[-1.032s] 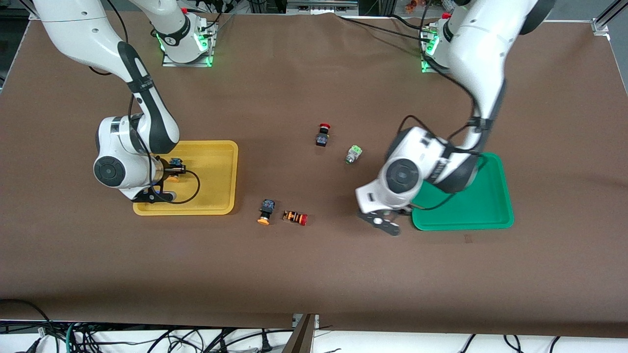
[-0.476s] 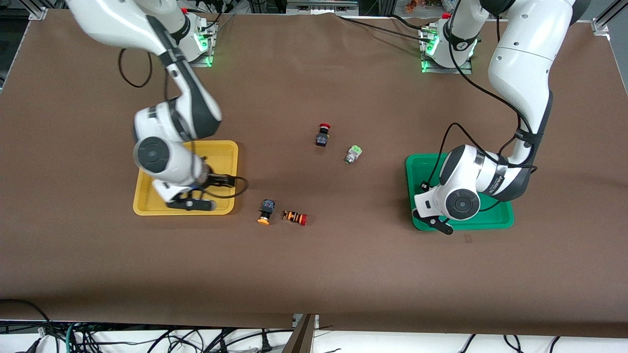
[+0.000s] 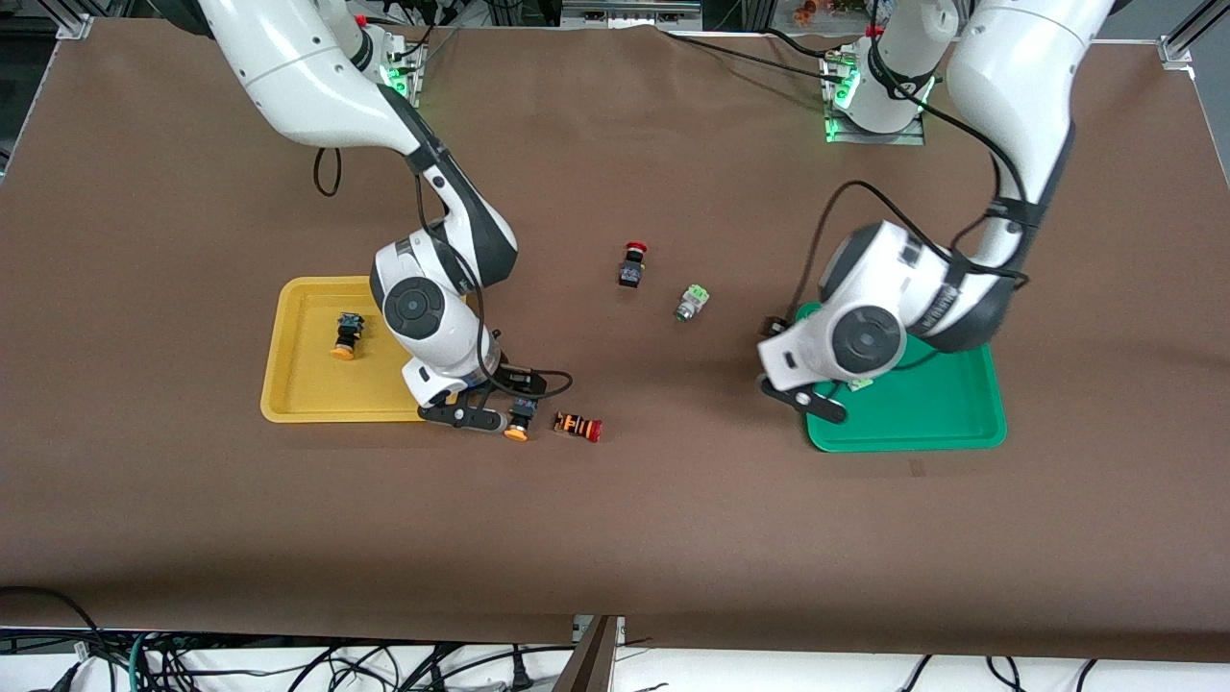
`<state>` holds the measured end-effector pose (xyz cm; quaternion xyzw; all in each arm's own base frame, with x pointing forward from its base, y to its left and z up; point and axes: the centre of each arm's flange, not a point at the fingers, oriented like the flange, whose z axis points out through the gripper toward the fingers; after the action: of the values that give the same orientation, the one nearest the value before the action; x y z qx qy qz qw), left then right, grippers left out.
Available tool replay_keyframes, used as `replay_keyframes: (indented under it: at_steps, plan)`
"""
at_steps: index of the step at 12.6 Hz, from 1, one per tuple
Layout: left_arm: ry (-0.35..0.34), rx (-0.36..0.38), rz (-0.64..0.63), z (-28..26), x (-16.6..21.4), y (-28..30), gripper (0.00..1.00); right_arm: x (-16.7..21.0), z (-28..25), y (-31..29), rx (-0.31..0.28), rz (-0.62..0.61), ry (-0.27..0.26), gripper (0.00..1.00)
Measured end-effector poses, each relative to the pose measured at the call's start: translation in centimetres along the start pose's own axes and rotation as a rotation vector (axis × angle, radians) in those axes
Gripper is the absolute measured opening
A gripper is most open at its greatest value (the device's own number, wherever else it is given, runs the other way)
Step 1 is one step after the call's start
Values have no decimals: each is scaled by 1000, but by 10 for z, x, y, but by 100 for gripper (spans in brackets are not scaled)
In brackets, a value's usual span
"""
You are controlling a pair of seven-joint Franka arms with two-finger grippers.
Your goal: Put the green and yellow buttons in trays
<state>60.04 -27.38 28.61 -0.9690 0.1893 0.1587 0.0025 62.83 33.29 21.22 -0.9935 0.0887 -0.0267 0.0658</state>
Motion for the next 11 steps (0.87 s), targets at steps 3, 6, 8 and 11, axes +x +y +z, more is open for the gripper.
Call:
replay_keyframes:
  at_steps: [3,6,8,11]
  plan:
    - [45,-12,-19,39,-3,100,100,3,7,-3,14,4,21,100]
    - [55,-18,-33,96,-15,154,100,-2,14,-9,-5,-41,44,92]
    - [61,-24,-35,123,-20,150,100,-4,22,-9,-10,-46,41,69]
    - [78,-21,-37,140,-25,144,93,0,24,-6,-11,-42,48,41]
